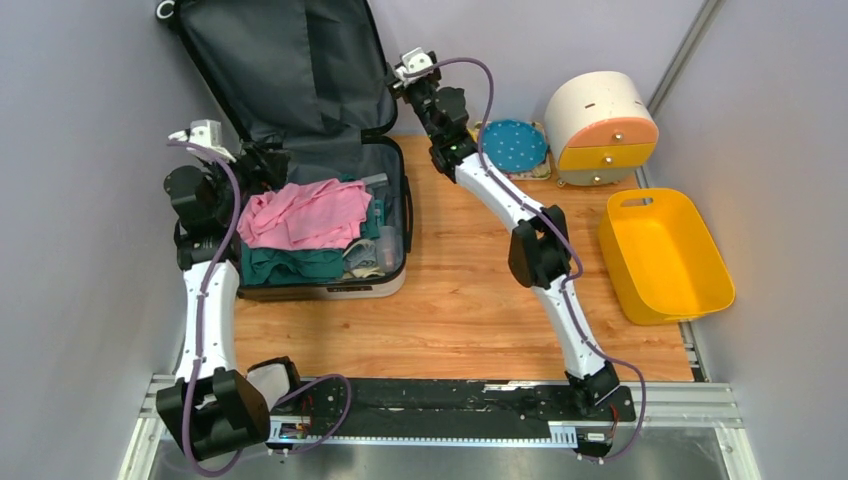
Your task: Open, take out, and arrange the luggage
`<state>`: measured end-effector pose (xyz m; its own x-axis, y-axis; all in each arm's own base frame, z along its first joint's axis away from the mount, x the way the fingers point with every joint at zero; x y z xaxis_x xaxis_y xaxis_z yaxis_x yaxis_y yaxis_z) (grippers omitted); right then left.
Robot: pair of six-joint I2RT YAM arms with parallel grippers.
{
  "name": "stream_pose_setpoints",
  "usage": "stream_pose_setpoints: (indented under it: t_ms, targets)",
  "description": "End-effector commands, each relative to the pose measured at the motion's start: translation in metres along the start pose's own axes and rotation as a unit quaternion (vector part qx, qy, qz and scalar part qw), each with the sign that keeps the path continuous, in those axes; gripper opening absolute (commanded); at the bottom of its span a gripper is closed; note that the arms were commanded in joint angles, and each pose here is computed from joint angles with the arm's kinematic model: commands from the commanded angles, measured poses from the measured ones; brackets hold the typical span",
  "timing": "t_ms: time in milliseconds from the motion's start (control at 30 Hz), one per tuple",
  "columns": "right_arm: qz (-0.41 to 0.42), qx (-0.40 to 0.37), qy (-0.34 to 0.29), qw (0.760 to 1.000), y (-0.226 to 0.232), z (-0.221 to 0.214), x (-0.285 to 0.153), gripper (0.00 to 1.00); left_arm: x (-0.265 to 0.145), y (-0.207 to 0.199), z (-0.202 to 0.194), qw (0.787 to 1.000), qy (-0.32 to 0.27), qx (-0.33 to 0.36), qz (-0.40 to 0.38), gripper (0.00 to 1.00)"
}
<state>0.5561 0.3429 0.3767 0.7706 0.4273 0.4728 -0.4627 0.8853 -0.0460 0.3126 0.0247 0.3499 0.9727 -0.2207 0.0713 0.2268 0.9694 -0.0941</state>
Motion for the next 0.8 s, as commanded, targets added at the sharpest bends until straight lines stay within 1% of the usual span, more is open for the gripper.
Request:
stream_pose_setpoints:
  t_ms: [0, 33, 67, 100, 133, 167, 200, 233, 300, 367, 400, 433, 467, 500, 533, 567, 600, 633, 667, 700, 733, 767]
  targets:
    - [0.017, -0.003, -0.007, 1.0, 0.0, 0.045, -0.012, 0.65, -0.028, -0.01, -0.023, 0.989, 0.129, 0.057, -0.048, 0.91]
    - [0.021, -0.004, -0.007, 1.0, -0.001, 0.068, -0.017, 0.66, -0.031, -0.01, -0.021, 0.985, 0.14, 0.083, -0.055, 0.91]
    - [0.032, -0.007, 0.029, 0.999, 0.001, 0.049, -0.028, 0.68, -0.035, -0.01, -0.025, 0.982, 0.156, 0.086, -0.058, 0.91]
    - [0.032, -0.009, 0.041, 0.999, -0.001, 0.051, -0.035, 0.68, -0.042, -0.013, -0.034, 0.977, 0.188, 0.075, -0.064, 0.91]
    - [0.049, -0.01, 0.044, 0.998, -0.001, 0.073, -0.042, 0.69, -0.045, -0.014, -0.036, 0.974, 0.197, 0.085, -0.073, 0.91]
    - [0.064, -0.009, 0.063, 0.996, 0.002, 0.07, -0.05, 0.71, -0.048, -0.017, -0.038, 0.972, 0.207, 0.077, -0.083, 0.91]
    - [0.073, -0.008, 0.095, 0.993, 0.003, 0.058, -0.063, 0.71, -0.054, -0.021, -0.044, 0.966, 0.219, 0.083, -0.11, 0.91]
    - [0.078, -0.004, 0.12, 0.99, 0.001, 0.068, -0.074, 0.72, -0.056, -0.024, -0.046, 0.964, 0.222, 0.077, -0.123, 0.91]
    - [0.09, 0.012, 0.171, 0.981, 0.002, 0.06, -0.095, 0.77, -0.06, -0.032, -0.05, 0.96, 0.225, 0.061, -0.154, 0.91]
    - [0.09, 0.038, 0.231, 0.968, -0.003, 0.067, -0.117, 0.8, -0.062, -0.037, -0.053, 0.957, 0.224, 0.046, -0.177, 0.91]
    - [0.087, 0.045, 0.248, 0.964, -0.006, 0.079, -0.128, 0.8, -0.063, -0.041, -0.051, 0.956, 0.218, 0.039, -0.193, 0.91]
    - [0.081, 0.051, 0.305, 0.948, -0.012, 0.069, -0.147, 0.8, -0.063, -0.043, -0.052, 0.955, 0.218, 0.033, -0.2, 0.91]
    - [0.075, 0.058, 0.326, 0.941, -0.017, 0.07, -0.158, 0.8, -0.063, -0.043, -0.052, 0.955, 0.217, 0.031, -0.201, 0.91]
    - [0.067, 0.064, 0.333, 0.938, -0.024, 0.086, -0.169, 0.79, -0.063, -0.043, -0.053, 0.956, 0.218, 0.028, -0.196, 0.91]
    - [0.047, 0.07, 0.385, 0.919, -0.04, 0.076, -0.192, 0.79, -0.063, -0.042, -0.054, 0.956, 0.22, 0.028, -0.193, 0.91]
    - [0.046, 0.078, 0.404, 0.91, -0.047, 0.079, -0.204, 0.78, -0.063, -0.042, -0.056, 0.956, 0.222, 0.027, -0.19, 0.91]
    - [0.037, 0.077, 0.413, 0.907, -0.058, 0.094, -0.219, 0.78, -0.064, -0.041, -0.056, 0.957, 0.222, 0.028, -0.186, 0.91]
    - [0.019, 0.084, 0.47, 0.878, -0.077, 0.087, -0.248, 0.78, -0.064, -0.041, -0.059, 0.956, 0.225, 0.026, -0.186, 0.91]
    - [0.011, 0.08, 0.49, 0.868, -0.088, 0.089, -0.264, 0.78, -0.064, -0.041, -0.059, 0.956, 0.226, 0.023, -0.186, 0.91]
    - [0.003, 0.062, 0.498, 0.865, -0.1, 0.101, -0.281, 0.78, -0.063, -0.04, -0.061, 0.956, 0.228, 0.021, -0.181, 0.91]
    - [-0.032, 0.059, 0.533, 0.844, -0.124, 0.102, -0.307, 0.78, -0.063, -0.039, -0.063, 0.957, 0.231, 0.019, -0.176, 0.91]
    - [-0.051, 0.058, 0.555, 0.828, -0.135, 0.099, -0.326, 0.78, -0.062, -0.038, -0.063, 0.957, 0.231, 0.02, -0.173, 0.91]
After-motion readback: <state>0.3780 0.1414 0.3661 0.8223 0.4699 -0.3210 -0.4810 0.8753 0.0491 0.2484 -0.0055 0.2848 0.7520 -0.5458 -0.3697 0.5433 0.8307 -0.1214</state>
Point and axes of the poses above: each gripper's point midway between its finger pads, its own x axis out along the fingers, its own y axis along the line the jaws close on, z = x × y, the point moved 7 cm from there along -x, back along the fingers, and after that the axes turned 15 degrees about x, right-handed, at the moved point
